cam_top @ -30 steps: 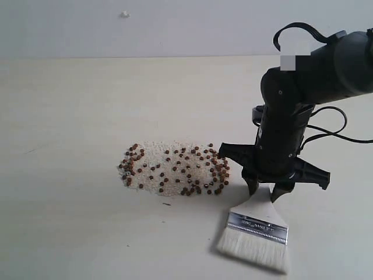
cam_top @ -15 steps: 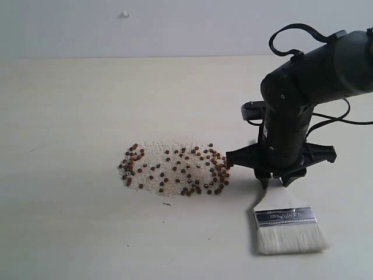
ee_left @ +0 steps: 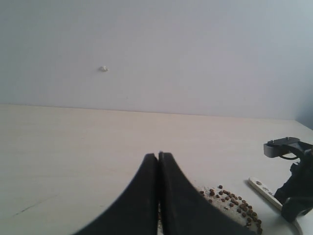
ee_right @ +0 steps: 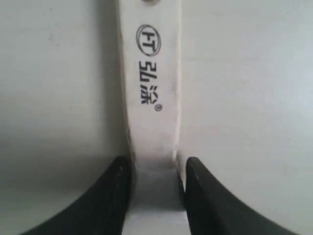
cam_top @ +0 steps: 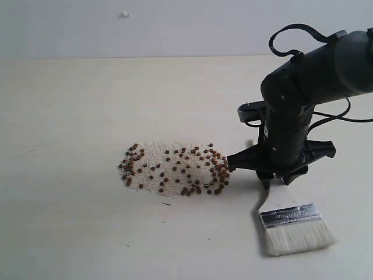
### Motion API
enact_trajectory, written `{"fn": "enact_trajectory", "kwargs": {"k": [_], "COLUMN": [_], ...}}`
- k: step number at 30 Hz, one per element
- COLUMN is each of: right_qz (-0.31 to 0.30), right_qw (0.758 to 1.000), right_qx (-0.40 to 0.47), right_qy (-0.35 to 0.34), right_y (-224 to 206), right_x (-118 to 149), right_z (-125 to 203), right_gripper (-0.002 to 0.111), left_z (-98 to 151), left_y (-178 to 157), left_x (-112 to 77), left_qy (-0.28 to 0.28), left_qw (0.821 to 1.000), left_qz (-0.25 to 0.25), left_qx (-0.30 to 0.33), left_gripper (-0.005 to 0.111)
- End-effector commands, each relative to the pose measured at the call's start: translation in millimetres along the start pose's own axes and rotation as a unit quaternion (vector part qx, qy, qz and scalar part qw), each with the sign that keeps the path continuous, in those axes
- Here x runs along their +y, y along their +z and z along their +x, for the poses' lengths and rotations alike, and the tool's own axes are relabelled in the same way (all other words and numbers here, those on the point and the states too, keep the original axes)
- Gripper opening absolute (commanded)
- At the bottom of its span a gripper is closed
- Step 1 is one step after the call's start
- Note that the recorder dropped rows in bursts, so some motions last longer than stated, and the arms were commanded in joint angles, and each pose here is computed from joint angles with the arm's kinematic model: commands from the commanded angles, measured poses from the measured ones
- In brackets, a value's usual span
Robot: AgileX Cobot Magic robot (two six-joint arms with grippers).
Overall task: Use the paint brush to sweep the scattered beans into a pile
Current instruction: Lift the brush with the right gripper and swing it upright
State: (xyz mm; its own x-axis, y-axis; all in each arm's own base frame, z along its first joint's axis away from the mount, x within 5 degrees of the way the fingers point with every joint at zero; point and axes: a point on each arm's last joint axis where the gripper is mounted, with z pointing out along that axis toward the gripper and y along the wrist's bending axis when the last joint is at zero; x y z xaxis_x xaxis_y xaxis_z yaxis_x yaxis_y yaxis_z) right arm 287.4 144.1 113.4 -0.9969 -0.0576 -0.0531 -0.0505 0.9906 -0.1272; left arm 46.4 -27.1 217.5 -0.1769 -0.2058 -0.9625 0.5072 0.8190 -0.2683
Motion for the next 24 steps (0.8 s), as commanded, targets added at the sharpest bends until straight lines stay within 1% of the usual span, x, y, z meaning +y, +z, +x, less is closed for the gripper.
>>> {"fn": "enact_trajectory", "kwargs": {"k": [1,5,8,12,15,18,19,21,22,24], "right_qz": [-0.015,-0.02,-0.018,-0.042,-0.036,-0.035,-0.03,-0.019,-0.014,-0.022], "right_qw": [0.999,0.998,0.997,0.994,0.993,0.992,0.989,0.988,0.988,0.988], "right_qx": [-0.02,-0.032,-0.031,-0.022,0.002,-0.009,0.003,0.025,0.024,-0.003], "right_qy": [-0.034,-0.058,-0.069,-0.096,-0.117,-0.124,-0.146,-0.152,-0.155,-0.153], "right_y": [-20,-46,-55,-59,-61,-68,-72,-79,-82,-92], "right_x": [-4,-10,-13,-10,-12,-14,-16,-19,-21,-23], "right_z": [1,6,9,13,18,19,20,24,24,24], "right_gripper": [0.0,0.0,0.0,0.0,0.0,0.0,0.0,0.0,0.0,0.0], "left_z": [1,1,1,1,1,1,1,1,1,1], "left_y": [0,0,0,0,0,0,0,0,0,0], "left_x": [0.5,0.5,0.5,0.5,0.5,0.5,0.5,0.5,0.5,0.5], "left_qy": [-0.001,-0.001,-0.001,-0.001,-0.001,-0.001,-0.001,-0.001,-0.001,-0.001], "left_qw": [1.0,1.0,1.0,1.0,1.0,1.0,1.0,1.0,1.0,1.0], "left_qz": [-0.001,-0.001,-0.001,-0.001,-0.001,-0.001,-0.001,-0.001,-0.001,-0.001], "left_qx": [-0.001,-0.001,-0.001,-0.001,-0.001,-0.001,-0.001,-0.001,-0.001,-0.001], "left_gripper": [0.0,0.0,0.0,0.0,0.0,0.0,0.0,0.0,0.0,0.0]}}
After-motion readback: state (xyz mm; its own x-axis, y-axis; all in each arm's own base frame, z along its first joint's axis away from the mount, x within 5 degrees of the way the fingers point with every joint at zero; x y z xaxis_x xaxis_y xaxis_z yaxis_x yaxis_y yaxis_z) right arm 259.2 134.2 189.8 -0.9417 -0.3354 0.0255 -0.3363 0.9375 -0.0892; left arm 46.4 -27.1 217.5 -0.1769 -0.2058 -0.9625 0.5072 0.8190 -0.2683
